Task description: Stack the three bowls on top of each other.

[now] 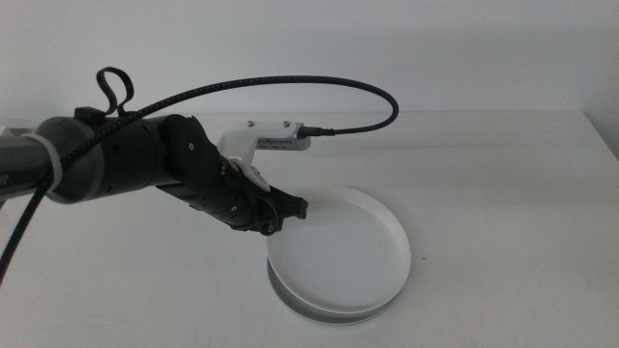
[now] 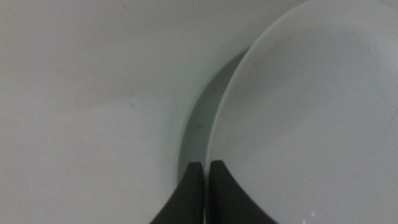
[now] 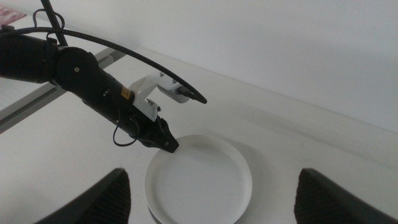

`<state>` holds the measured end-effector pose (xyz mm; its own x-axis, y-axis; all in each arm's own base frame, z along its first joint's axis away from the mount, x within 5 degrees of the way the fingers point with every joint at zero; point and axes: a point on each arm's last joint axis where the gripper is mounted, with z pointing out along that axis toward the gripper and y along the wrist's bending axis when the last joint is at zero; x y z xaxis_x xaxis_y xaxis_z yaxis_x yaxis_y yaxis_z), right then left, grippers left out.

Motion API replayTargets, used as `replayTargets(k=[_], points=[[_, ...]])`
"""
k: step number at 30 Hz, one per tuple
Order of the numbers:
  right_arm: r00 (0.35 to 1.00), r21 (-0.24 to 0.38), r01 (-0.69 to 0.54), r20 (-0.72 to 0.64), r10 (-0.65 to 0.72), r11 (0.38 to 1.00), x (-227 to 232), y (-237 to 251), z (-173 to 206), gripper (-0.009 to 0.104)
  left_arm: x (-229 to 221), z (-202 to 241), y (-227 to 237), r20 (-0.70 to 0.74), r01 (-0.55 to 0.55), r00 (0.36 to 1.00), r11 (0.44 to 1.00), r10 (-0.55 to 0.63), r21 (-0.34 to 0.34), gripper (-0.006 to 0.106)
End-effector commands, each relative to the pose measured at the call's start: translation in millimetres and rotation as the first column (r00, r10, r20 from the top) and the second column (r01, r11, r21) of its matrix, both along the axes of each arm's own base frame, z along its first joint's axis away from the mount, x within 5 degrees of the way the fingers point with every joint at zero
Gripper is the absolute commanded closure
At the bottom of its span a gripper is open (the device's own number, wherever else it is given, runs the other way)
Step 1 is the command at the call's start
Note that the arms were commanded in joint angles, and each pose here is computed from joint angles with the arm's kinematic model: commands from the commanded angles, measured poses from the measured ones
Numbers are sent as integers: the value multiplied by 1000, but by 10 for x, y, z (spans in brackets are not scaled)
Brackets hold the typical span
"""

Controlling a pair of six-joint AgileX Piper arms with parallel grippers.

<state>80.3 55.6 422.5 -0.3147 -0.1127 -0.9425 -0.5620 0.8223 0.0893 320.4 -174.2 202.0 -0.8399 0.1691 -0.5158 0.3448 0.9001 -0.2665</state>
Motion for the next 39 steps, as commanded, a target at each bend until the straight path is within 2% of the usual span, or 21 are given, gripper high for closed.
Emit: replayTargets(k=[1, 3, 6, 8, 11, 16, 22, 26, 33, 39], points=[[997, 47, 9, 82, -13, 999, 10, -4, 128, 13, 12, 246, -22, 74, -26, 997, 998, 30, -63, 104], [997, 47, 9, 82, -13, 999, 10, -4, 128, 13, 11, 246, -22, 82, -11, 997, 999, 15, -54, 100], [997, 47, 9, 82, -13, 999, 10, -4, 128, 13, -6, 235, -22, 67, 7, 998, 999, -4, -43, 89], [997, 47, 9, 82, -13, 999, 10, -4, 128, 13, -17, 234, -24, 65, 34, 997, 999, -32, -28, 74], [997, 47, 9, 82, -13, 999, 10, -4, 128, 13, -14, 312, -27, 75, 56, 996, 998, -54, -27, 47], [997, 47, 9, 82, -13, 999, 10, -4, 128, 13, -51, 764, 69, 180, 61, 982, 997, -50, -56, 11], [997, 47, 9, 82, -13, 999, 10, -4, 128, 13, -270, 1343, 410, 321, 36, 947, 998, -17, -50, 10], [997, 47, 9, 82, -13, 999, 10, -4, 128, 13, -504, 1689, 745, 382, -36, 923, 998, 50, -45, 10], [997, 47, 9, 82, -13, 999, 10, -4, 128, 13, -910, 2108, 1167, 496, -164, 853, 986, 163, -41, 10], [997, 47, 9, 82, -13, 999, 10, -4, 128, 13, -1141, 2326, 1274, 599, -189, 780, 981, 182, -51, 10]])
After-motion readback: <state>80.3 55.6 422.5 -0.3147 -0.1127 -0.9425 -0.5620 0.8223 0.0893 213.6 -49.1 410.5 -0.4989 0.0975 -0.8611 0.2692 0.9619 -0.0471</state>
